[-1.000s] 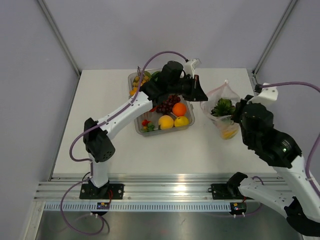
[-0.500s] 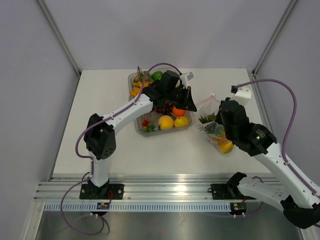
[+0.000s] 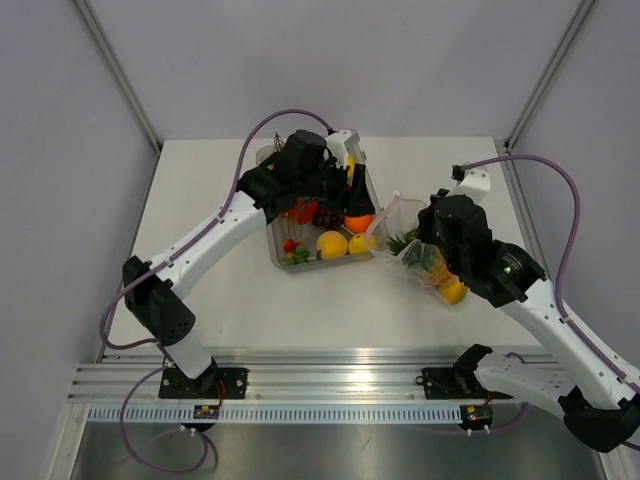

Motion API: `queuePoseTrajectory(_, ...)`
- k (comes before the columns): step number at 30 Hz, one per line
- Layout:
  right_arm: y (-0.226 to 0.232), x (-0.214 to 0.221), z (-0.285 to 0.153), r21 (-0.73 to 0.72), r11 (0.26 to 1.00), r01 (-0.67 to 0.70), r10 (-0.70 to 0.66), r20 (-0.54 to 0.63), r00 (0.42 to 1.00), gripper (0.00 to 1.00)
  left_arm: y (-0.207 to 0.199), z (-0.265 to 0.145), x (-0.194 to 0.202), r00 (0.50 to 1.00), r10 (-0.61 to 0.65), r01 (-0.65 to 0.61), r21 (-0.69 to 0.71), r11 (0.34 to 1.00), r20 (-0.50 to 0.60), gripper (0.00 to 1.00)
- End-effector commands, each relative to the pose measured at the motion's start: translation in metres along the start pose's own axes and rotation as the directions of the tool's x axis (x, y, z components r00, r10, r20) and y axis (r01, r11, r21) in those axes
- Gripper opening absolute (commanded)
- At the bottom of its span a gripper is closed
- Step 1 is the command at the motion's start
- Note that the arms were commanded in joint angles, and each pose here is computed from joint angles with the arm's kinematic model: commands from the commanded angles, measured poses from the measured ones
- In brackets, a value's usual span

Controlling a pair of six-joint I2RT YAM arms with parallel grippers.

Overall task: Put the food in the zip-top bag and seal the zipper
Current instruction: Adjust the zipper food storage bag at the center of the board.

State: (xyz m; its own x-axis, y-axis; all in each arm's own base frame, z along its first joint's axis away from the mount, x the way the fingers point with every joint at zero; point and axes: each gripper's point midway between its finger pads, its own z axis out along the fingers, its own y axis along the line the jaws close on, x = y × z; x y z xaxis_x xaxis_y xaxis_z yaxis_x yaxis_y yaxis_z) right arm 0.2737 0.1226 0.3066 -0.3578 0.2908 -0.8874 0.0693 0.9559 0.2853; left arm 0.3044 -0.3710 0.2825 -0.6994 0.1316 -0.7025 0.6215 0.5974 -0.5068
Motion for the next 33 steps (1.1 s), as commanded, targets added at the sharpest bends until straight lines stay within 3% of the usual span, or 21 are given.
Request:
queuePoseTrajectory(1, 0.024, -0.022, -0.001, -0.085, 0.992, -0.088, 0.092, 0.045, 0.995, 0.0, 0.028, -0.035, -0.01, 0.997, 0.028, -0.018, -0.139, 0.99, 0.065, 0.72)
queuePoseTrajectory(4, 0.025, -0.023, -0.002, -0.092, 0.991, -0.096, 0.1, 0.045, 0.994, 0.0, 0.06, -0.048, -0.006, 0.996, -0.036, 0.054, -0.221, 0.974, 0.083, 0.71)
queuePoseTrajectory(7, 0.025, -0.024, -0.003, -0.094, 0.99, -0.103, 0.108, 0.045, 0.993, 0.0, 0.092, -0.042, 0.011, 0.996, -0.085, 0.089, -0.327, 0.941, 0.028, 0.67)
queuePoseTrajectory(13, 0.027, -0.025, -0.005, -0.097, 0.99, -0.104, 0.108, 0.038, 0.993, 0.0, 0.116, -0.007, 0.044, 0.984, -0.168, 0.137, -0.354, 0.925, -0.059, 0.71)
queuePoseTrajectory(17, 0.026, -0.024, -0.005, -0.097, 0.99, -0.103, 0.106, 0.033, 0.994, 0.0, 0.108, 0.015, 0.056, 0.98, -0.18, 0.145, -0.312, 0.939, -0.084, 0.63)
queuePoseTrajectory(27, 0.028, -0.025, -0.007, -0.109, 0.988, -0.109, 0.112, 0.03, 0.993, 0.0, 0.099, 0.068, 0.065, 0.978, -0.177, 0.129, -0.344, 0.93, -0.11, 0.67)
queuePoseTrajectory(33, 0.026, -0.026, -0.01, -0.11, 0.988, -0.107, 0.111, 0.033, 0.993, 0.0, 0.105, 0.091, 0.07, 0.977, -0.182, 0.128, -0.378, 0.917, -0.111, 0.63)
